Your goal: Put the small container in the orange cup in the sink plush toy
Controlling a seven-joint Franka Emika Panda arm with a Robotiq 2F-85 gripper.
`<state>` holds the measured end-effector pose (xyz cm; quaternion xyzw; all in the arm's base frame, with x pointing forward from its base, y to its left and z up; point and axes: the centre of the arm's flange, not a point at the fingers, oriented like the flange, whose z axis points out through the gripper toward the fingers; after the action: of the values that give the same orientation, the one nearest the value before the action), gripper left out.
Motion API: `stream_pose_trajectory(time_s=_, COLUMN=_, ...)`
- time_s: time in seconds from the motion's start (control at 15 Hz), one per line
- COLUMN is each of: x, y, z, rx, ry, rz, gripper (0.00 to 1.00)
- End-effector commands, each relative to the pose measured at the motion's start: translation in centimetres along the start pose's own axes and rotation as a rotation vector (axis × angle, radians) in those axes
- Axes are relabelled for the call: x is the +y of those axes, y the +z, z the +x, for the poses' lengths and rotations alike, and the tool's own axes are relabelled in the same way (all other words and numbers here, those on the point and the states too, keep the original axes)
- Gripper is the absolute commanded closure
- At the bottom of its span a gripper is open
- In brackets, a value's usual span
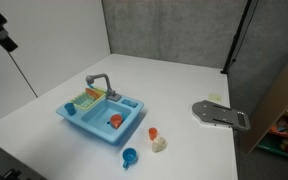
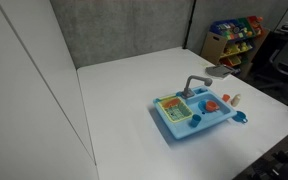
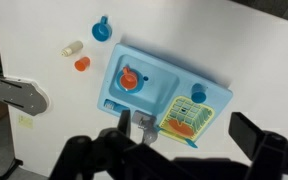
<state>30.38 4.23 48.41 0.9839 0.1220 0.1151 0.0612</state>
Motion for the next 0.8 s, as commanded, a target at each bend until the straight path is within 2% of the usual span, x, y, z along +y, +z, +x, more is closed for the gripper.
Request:
stream_pose_trajectory(time_s=0.0, x=-0.3, y=-1.7, z=2.7, rx=-0.036, ry=-0.001, rz=0.012, gripper=0.0)
stream_pose_trajectory(time_s=0.4, x=1.1, y=-2.2, z=6.4, rx=-0.136, ry=0.074, rz=0.04, gripper=0.0)
stream_pose_trajectory(time_s=0.73, x=4.3, y=1.0, z=9.3, rx=-0.23, ry=0.2, rz=0.095, gripper=0.0)
